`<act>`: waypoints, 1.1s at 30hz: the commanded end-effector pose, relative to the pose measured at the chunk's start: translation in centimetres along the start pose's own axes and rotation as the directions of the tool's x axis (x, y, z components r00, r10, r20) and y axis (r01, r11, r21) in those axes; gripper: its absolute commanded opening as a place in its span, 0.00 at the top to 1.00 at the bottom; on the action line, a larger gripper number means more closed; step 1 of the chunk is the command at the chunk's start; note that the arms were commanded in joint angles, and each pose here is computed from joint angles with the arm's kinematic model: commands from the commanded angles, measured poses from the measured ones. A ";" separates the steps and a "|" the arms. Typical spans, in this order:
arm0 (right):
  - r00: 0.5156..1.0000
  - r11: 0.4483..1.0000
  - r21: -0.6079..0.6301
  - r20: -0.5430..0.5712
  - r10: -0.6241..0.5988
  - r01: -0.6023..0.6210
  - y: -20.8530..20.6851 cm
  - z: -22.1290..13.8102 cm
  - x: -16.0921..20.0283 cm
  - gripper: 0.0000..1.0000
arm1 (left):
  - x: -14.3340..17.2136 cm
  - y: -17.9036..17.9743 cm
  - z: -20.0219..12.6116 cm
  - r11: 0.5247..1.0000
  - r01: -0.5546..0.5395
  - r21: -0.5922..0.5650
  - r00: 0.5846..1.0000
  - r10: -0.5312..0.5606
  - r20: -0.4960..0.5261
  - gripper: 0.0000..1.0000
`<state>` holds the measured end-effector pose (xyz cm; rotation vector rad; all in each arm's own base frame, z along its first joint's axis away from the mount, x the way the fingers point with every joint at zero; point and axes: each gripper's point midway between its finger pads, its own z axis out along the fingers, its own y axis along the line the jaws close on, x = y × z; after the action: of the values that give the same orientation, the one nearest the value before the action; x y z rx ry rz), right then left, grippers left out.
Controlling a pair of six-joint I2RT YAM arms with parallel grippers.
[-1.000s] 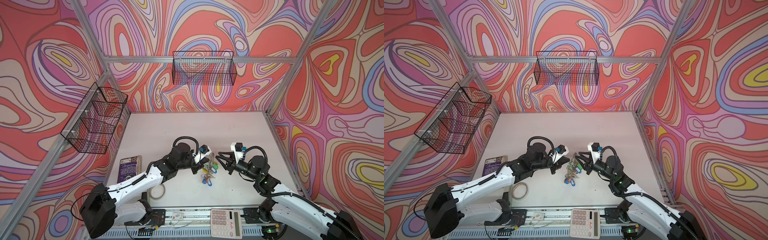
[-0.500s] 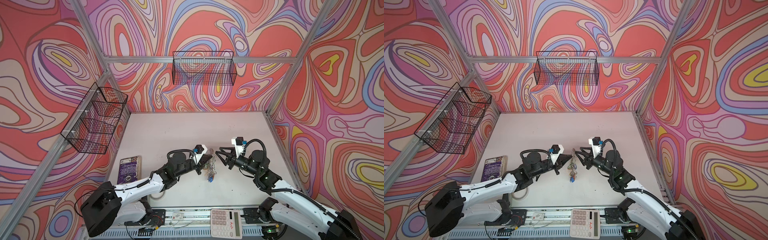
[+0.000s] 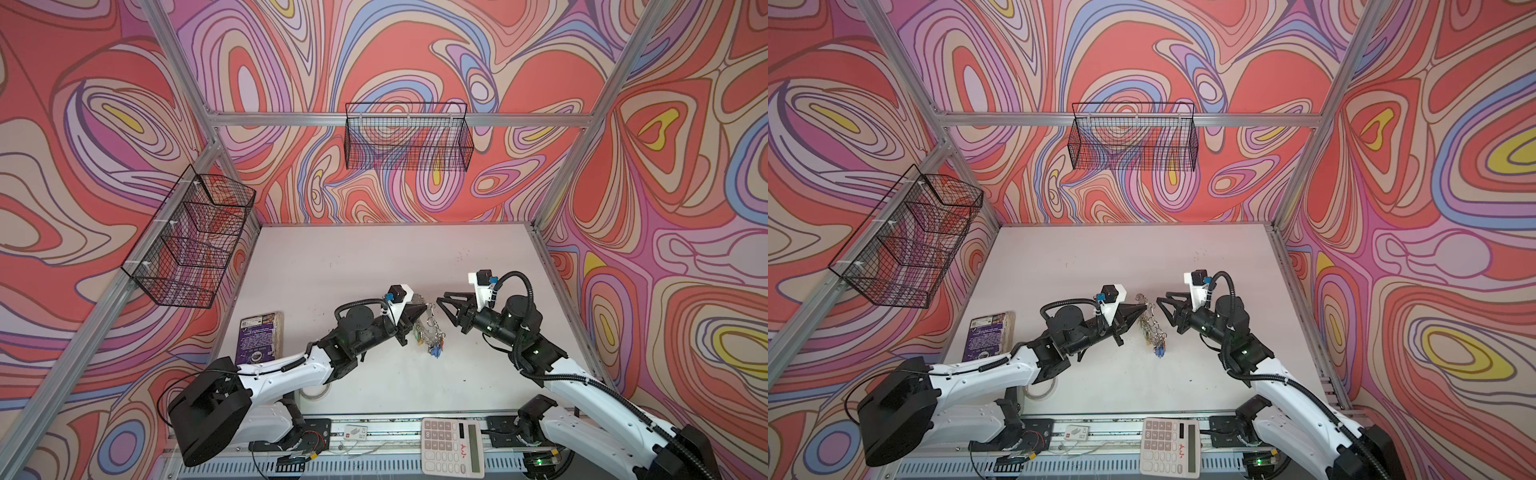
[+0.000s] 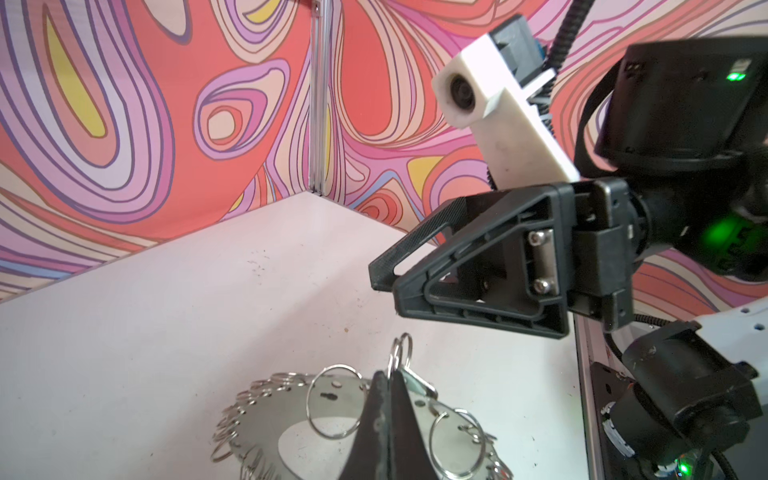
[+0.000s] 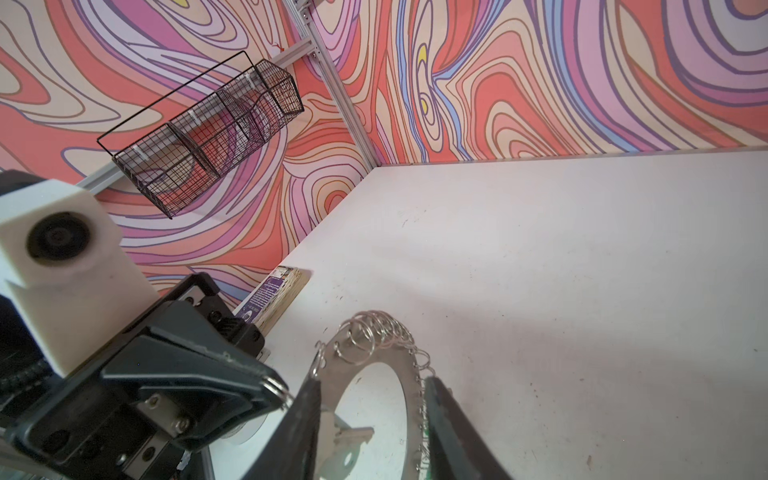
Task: Attach keys to a key ring
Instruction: Insert the key into the keyring.
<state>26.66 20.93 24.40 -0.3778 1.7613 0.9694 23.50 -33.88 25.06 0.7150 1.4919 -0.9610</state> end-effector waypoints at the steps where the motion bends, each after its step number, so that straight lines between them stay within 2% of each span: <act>1: 0.999 0.999 -0.016 0.015 0.038 -0.038 -0.2 -0.2 -0.9 0.54 | -4.7 -0.8 -0.2 0.999 0.022 0.025 0.980 -0.026 0.198 1.00; 3: 0.998 0.998 -0.016 0.029 0.063 -0.062 -0.6 -0.3 -1.3 0.53 | -5.4 -1.3 -0.3 0.998 0.028 0.061 0.971 -0.042 0.235 1.00; 6: 0.995 0.995 -0.043 0.038 0.096 -0.094 -0.7 -0.4 -1.8 0.50 | -5.2 -0.6 0.1 0.998 0.057 0.037 0.963 -0.065 0.261 1.00; 14: 0.996 0.979 -0.196 0.049 0.069 -0.058 2.1 -1.0 -2.3 0.48 | -4.8 -0.2 0.7 0.995 0.094 0.031 0.964 -0.099 0.249 1.00; 18: 0.996 0.957 -0.281 0.017 0.087 -0.079 3.1 -0.6 -1.8 0.56 | -4.5 -0.3 0.9 0.994 0.099 0.037 0.965 -0.105 0.241 1.00; 33: 0.994 0.949 -0.294 -0.026 0.110 -0.112 2.6 -0.1 0.1 0.76 | -4.1 -0.2 0.9 0.994 0.105 0.038 0.965 -0.111 0.240 1.00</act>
<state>25.21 22.39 25.77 -0.4644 1.6720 1.3016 24.76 -34.82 25.78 0.5695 1.4447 -1.0608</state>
